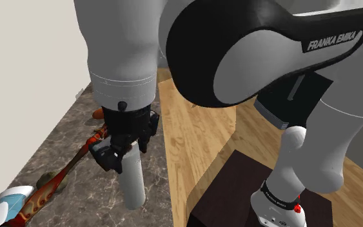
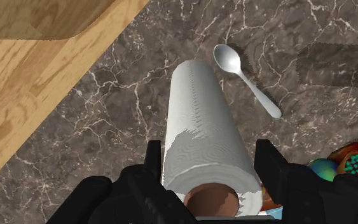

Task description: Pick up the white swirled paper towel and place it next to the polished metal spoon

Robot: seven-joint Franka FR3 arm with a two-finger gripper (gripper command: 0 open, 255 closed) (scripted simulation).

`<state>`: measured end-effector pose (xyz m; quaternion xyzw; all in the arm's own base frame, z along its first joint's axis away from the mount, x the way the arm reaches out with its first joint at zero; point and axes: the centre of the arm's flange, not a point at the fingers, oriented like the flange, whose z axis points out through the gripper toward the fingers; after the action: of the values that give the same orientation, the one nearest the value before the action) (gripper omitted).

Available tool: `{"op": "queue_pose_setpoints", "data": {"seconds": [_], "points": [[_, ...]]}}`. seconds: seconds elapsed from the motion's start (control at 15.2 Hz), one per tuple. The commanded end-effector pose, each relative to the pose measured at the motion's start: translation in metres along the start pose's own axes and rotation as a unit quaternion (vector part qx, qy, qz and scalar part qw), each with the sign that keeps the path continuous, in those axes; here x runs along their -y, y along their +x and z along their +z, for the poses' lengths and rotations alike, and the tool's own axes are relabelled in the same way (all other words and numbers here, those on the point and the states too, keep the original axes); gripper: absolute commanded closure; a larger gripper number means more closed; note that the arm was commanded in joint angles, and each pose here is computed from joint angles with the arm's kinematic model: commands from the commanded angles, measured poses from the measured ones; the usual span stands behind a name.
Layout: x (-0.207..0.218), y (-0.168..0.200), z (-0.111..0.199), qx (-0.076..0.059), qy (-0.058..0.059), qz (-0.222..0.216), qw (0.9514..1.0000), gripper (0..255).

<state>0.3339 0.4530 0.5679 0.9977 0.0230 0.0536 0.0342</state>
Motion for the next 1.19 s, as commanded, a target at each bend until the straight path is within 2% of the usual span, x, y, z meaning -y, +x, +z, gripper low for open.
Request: {"op": "queue_pose_setpoints", "data": {"seconds": [0.0, 1.12], "points": [[0.021, -0.015, 0.004, 0.000, 0.000, 0.001, 1.0000, 255], [0.194, -0.141, 0.041, 0.000, 0.000, 0.001, 1.0000, 255]]}}
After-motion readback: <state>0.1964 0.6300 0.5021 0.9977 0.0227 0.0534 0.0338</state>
